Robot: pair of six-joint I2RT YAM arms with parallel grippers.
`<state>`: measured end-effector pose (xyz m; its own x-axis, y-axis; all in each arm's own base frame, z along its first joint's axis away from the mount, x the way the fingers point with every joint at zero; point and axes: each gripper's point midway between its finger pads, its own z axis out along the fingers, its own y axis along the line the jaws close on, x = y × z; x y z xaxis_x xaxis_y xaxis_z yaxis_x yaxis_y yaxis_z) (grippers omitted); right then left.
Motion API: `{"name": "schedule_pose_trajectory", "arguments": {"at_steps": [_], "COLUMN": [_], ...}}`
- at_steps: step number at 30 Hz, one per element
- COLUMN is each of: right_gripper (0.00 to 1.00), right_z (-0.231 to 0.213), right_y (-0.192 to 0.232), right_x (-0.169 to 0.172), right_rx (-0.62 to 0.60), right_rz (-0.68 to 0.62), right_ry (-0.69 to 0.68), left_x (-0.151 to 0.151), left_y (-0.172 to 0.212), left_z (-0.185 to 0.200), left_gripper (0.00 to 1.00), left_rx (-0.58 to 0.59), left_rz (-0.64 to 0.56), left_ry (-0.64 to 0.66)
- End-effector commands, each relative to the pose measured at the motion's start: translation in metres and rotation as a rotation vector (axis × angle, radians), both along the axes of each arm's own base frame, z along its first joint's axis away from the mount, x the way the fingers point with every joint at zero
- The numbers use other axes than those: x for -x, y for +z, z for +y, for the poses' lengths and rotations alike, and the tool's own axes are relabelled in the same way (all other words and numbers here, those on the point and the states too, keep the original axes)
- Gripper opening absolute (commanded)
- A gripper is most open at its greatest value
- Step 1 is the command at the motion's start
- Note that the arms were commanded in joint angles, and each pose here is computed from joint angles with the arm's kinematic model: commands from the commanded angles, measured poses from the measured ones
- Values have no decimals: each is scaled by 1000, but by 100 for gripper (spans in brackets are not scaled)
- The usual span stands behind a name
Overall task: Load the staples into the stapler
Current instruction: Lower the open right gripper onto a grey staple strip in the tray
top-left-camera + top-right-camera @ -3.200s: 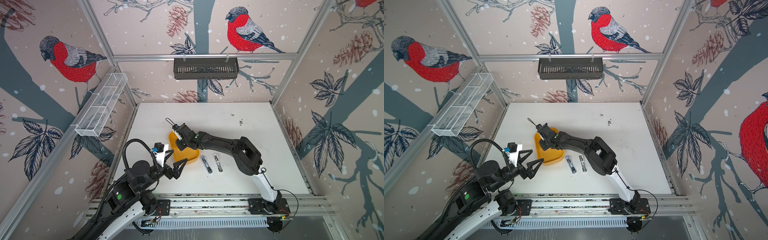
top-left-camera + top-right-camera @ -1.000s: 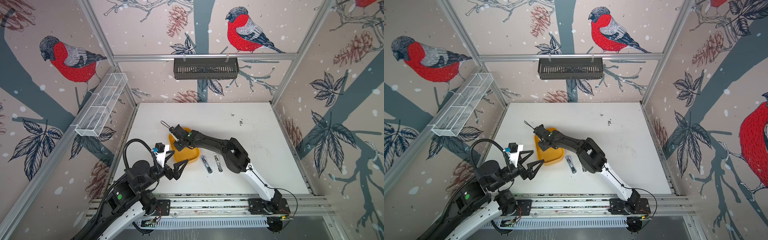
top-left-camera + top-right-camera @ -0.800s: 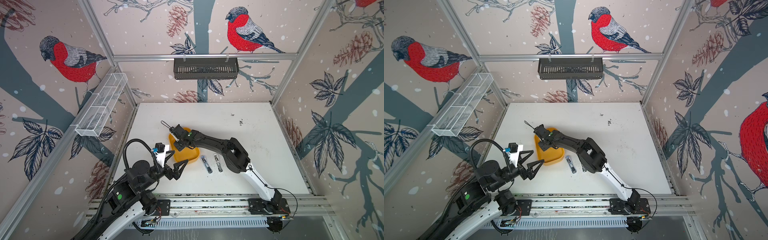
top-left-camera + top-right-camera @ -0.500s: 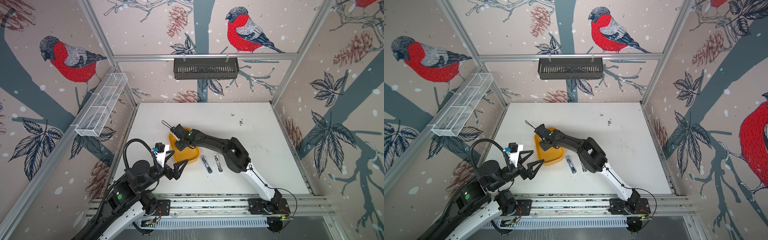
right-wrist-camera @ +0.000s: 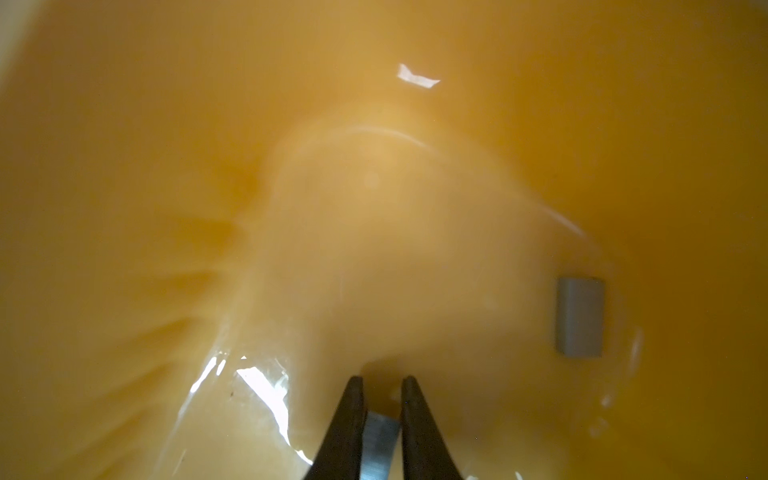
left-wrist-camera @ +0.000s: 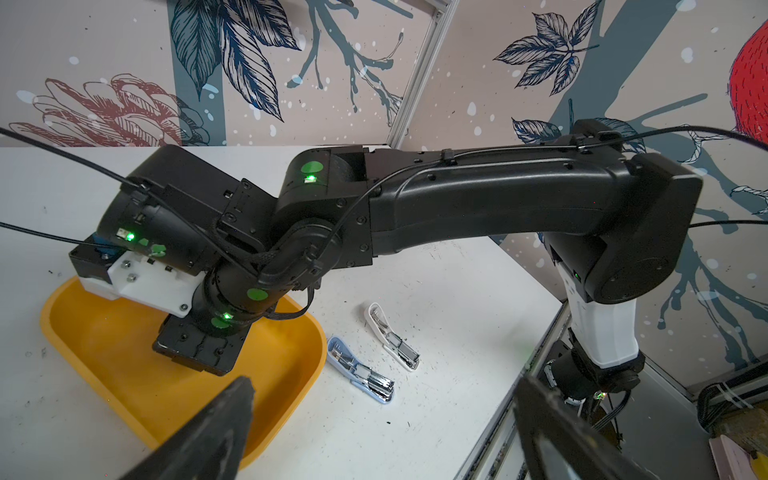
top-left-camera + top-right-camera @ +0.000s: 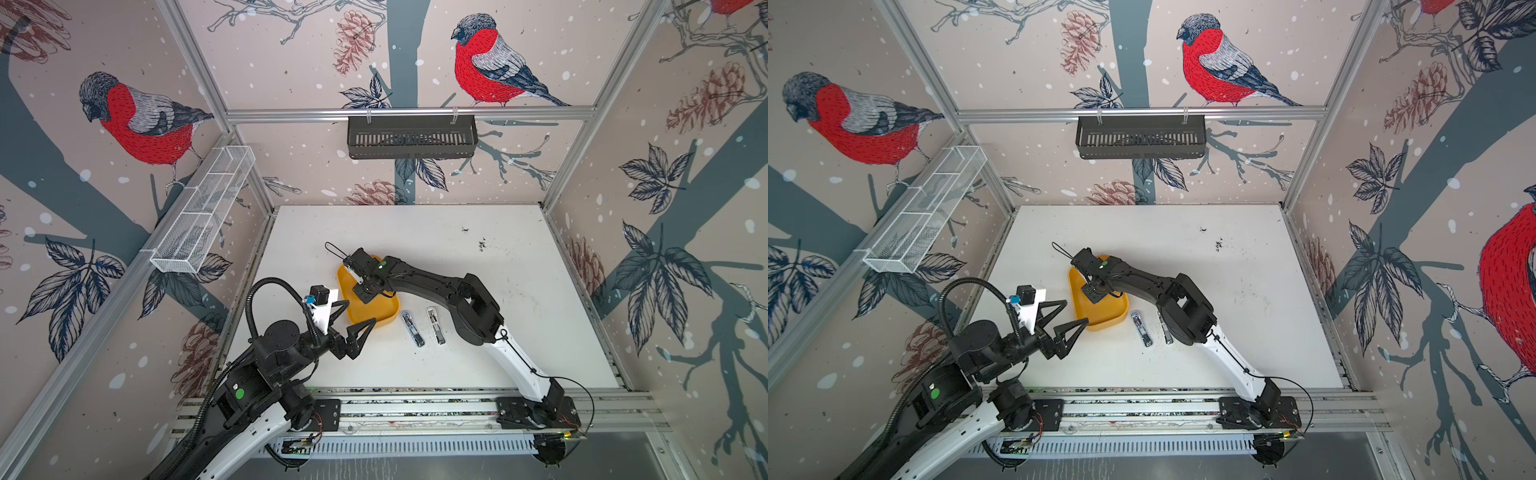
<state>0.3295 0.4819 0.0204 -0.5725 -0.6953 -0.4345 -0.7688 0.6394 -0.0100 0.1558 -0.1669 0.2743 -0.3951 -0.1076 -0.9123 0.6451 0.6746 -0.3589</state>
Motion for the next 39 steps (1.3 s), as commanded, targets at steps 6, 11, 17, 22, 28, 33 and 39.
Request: {"name": "schedule_pose_trajectory", "arguments": {"at_steps": [6, 11, 17, 22, 28, 33, 39], "right_gripper": [25, 27, 29, 33, 36, 36, 35], "right_z": [-48, -51, -53, -56, -52, -42, -24], "right_y": [-24, -26, -25, -22, -19, -12, -4], "right_x": [24, 22, 18, 20, 25, 26, 29], "right_rx": [206, 211, 225, 224, 178, 117, 39], "right_rz": [116, 123, 112, 118, 137, 151, 157], "right_ry": [27, -3, -34, -62, -85, -103, -95], "left_x": [-1, -2, -3, -3, -3, -2, -2], "left_y": [9, 9, 9, 9, 10, 10, 11], "left_z": [-2, -3, -3, -3, -2, -2, -2], "left_gripper": [97, 97, 97, 97, 97, 97, 97], "left_rx": [27, 26, 25, 26, 29, 32, 34], "left_rz": [-31, -31, -30, -31, -33, -34, -37], "left_ry": [-10, -12, -10, -11, -11, -13, -12]}}
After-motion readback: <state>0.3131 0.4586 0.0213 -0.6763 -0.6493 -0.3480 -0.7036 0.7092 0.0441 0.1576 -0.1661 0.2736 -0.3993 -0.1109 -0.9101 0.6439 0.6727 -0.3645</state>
